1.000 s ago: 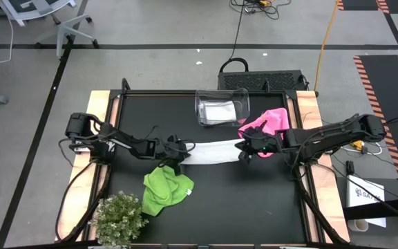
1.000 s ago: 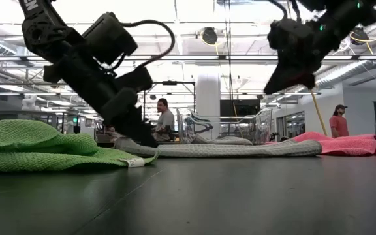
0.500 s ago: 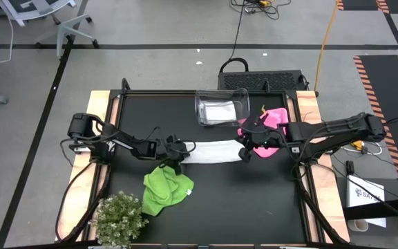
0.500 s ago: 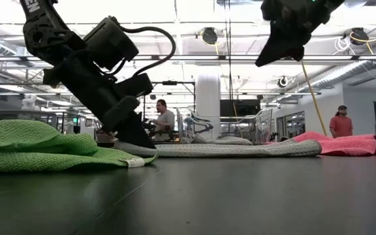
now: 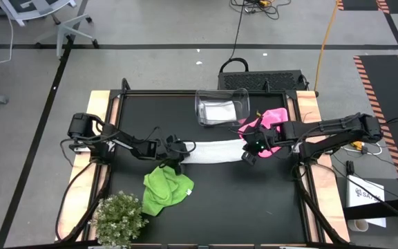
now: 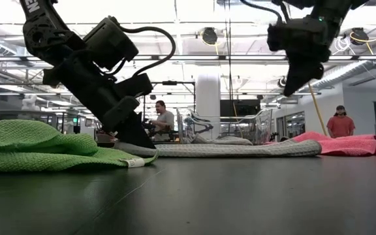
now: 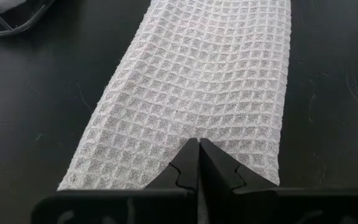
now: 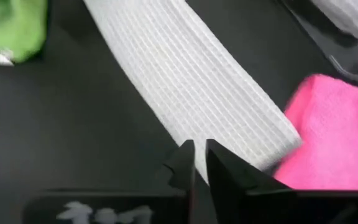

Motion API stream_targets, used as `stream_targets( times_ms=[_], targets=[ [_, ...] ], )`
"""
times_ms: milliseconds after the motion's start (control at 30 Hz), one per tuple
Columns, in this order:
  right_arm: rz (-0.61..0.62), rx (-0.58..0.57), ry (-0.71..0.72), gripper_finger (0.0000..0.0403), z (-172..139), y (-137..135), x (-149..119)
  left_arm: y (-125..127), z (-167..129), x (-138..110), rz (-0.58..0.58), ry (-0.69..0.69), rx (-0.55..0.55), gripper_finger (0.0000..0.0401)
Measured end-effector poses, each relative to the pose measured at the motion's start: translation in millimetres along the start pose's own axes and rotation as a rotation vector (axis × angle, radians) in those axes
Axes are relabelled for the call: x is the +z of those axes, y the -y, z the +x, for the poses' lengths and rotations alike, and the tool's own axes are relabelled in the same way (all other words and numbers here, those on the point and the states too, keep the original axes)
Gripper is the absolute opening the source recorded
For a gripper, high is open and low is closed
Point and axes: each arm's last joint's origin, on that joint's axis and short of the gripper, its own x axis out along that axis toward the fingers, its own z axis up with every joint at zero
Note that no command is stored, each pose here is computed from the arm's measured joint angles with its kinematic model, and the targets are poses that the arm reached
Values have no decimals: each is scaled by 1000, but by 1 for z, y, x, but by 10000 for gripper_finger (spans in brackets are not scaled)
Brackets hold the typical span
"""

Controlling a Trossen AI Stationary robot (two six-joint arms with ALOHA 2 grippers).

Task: Fold microfiber towels
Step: Fold the gray microfiber cloth

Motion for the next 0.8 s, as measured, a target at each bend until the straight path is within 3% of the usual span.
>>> stream_targets(
  times_ms=[233,433,533,800],
  targets=[
    [29,-57,-63,111,14,5,1,0,0,0,-1,4,-1,19],
    [224,-128,-154,169,24,16,0,0,0,0,-1,7,-1,19],
    [332,-119,-200,186,27,20,0,0,0,0,1,7,-2,19],
    [399,-107,-215,196,43,27,-11,0,0,1,0,11,-2,19]
  ],
)
